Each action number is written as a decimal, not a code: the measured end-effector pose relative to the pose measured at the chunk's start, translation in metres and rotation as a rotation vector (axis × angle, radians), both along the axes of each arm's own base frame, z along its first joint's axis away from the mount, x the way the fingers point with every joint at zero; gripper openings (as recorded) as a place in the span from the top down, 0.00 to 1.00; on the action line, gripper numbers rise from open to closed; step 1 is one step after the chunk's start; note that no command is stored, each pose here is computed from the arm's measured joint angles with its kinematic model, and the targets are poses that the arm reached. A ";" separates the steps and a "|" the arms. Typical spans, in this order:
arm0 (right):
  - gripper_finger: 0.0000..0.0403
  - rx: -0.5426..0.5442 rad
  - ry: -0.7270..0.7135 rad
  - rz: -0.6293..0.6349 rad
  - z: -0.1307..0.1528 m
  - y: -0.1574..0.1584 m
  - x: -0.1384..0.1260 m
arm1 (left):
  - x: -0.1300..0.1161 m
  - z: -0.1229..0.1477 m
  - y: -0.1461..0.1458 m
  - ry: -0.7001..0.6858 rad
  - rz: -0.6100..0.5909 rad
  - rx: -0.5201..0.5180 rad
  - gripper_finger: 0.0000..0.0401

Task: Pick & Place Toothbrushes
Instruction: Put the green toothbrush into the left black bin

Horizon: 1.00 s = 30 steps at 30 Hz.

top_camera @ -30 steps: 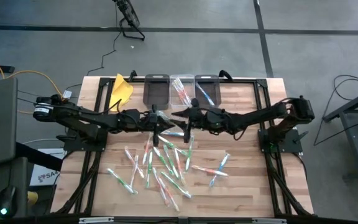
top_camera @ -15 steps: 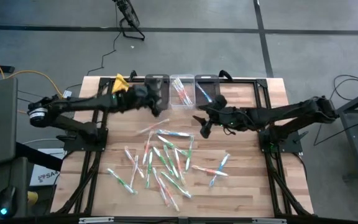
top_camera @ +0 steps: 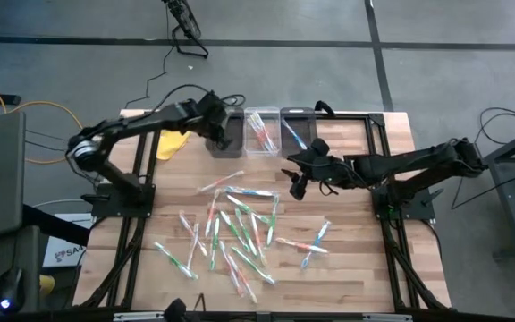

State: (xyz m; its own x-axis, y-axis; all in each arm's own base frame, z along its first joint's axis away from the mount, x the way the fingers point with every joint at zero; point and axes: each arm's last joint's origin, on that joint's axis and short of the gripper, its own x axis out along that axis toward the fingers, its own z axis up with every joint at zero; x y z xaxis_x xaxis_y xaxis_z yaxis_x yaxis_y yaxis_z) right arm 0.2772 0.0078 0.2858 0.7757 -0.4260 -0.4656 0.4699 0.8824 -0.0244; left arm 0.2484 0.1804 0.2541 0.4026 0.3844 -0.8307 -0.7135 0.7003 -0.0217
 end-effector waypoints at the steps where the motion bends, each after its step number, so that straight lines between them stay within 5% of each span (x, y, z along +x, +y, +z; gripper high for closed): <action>1: 0.45 0.000 0.000 0.000 0.000 0.000 0.000 | 0.003 -0.002 0.005 0.009 0.008 -0.001 0.94; 15: 0.45 0.000 0.003 0.000 0.000 0.000 0.000 | 0.019 0.009 0.028 0.234 0.062 -0.193 0.94; 30: 0.45 0.000 0.002 0.000 0.000 0.000 0.000 | 0.027 -0.015 0.036 0.295 0.070 -0.274 0.94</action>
State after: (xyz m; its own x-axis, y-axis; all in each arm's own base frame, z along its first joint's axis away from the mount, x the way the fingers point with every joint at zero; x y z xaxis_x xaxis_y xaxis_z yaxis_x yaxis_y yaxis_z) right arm 0.2774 0.0078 0.2853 0.7747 -0.4254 -0.4678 0.4694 0.8826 -0.0251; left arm 0.2757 0.2166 0.2389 0.1126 0.1512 -0.9821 -0.7629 0.6464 0.0121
